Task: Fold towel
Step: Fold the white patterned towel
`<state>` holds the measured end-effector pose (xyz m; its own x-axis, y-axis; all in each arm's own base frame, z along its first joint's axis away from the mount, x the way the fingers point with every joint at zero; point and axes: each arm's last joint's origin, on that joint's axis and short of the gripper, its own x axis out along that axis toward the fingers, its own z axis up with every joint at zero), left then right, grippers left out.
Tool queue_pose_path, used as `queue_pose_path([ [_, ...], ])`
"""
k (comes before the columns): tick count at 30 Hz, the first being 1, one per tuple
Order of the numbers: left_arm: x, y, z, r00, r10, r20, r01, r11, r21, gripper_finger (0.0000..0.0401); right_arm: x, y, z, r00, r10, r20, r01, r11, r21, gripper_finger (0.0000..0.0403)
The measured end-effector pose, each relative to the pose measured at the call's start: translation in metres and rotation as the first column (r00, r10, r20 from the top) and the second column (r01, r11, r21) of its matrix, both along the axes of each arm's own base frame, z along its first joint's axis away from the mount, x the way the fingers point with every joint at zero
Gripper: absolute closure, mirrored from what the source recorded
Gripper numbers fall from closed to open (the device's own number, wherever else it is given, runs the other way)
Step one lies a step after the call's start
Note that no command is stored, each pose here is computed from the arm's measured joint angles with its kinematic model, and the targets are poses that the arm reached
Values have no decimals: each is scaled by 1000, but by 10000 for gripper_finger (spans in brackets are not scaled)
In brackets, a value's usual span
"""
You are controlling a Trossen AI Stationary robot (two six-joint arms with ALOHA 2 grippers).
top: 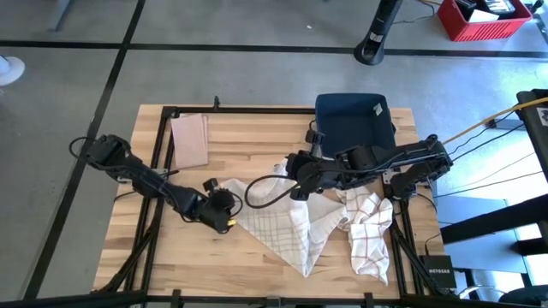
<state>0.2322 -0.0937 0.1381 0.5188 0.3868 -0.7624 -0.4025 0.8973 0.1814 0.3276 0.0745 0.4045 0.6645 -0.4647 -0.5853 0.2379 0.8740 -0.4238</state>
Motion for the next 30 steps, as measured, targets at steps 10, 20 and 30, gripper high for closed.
queue_pose_path([
  [10, -1, 22, -15, 999, 32, 9, -32, 999, -12, 251, 1, -2, 0, 1000, 3, 0, -3, 1000, 8, 395],
  [20, 0, 29, -22, 998, 13, 54, -10, 999, -53, 251, 1, -2, 0, 1000, 3, 0, -3, 1000, 8, 395],
  [30, -3, 36, -20, 996, 78, 41, -76, 996, -50, 328, 0, -1, 0, 1000, 3, 0, -3, 1000, 8, 395],
])
